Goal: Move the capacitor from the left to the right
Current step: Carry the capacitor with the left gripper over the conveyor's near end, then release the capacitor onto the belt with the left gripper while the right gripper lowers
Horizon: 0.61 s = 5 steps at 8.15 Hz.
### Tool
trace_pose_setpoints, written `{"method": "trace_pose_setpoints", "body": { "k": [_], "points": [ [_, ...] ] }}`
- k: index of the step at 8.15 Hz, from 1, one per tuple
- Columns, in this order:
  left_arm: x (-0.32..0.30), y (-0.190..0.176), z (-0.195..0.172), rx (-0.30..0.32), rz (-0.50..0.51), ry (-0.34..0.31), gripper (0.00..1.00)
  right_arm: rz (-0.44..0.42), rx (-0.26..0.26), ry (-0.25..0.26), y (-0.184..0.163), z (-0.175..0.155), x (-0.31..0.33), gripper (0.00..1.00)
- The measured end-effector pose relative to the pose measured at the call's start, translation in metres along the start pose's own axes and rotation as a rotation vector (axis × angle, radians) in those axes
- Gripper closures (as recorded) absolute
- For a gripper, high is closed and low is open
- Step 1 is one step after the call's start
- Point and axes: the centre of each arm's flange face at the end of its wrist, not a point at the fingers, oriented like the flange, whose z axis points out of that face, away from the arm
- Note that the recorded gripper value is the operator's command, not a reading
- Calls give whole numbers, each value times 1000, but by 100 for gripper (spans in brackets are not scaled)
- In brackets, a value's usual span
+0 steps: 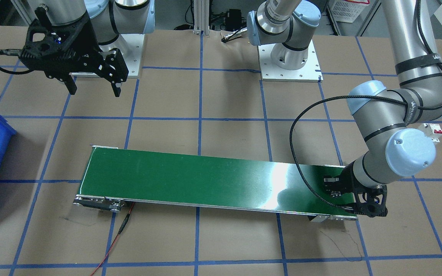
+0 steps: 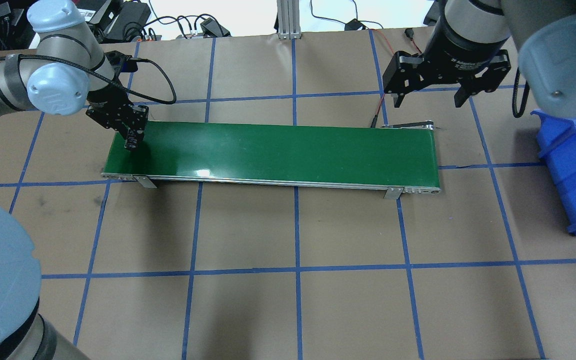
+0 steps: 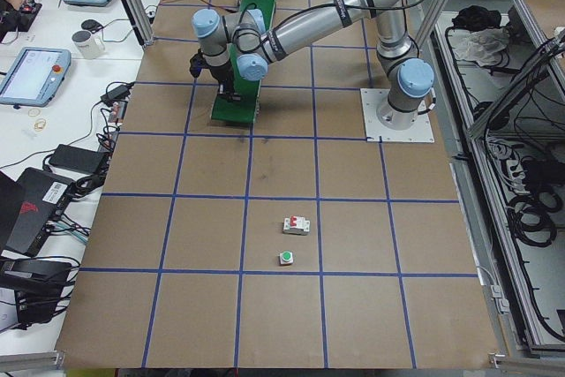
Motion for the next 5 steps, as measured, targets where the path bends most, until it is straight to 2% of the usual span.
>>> {"method": "trace_pose_setpoints", "body": {
  "k": [1, 2, 3, 5],
  "points": [
    [1, 1, 4, -8, -1, 2, 28, 1, 0, -9, -15, 16, -3, 0],
    [2, 2, 7, -13, -2, 4, 0, 1, 2, -14, -31, 36, -5, 0],
    [3, 2, 8, -14, -13, 6, 0, 0, 15, -17, -46, 55, -6, 0],
    [10, 0, -1, 9, -46, 22, 0, -6, 2, -9, -70, 102, -8, 0]
  ]
}}
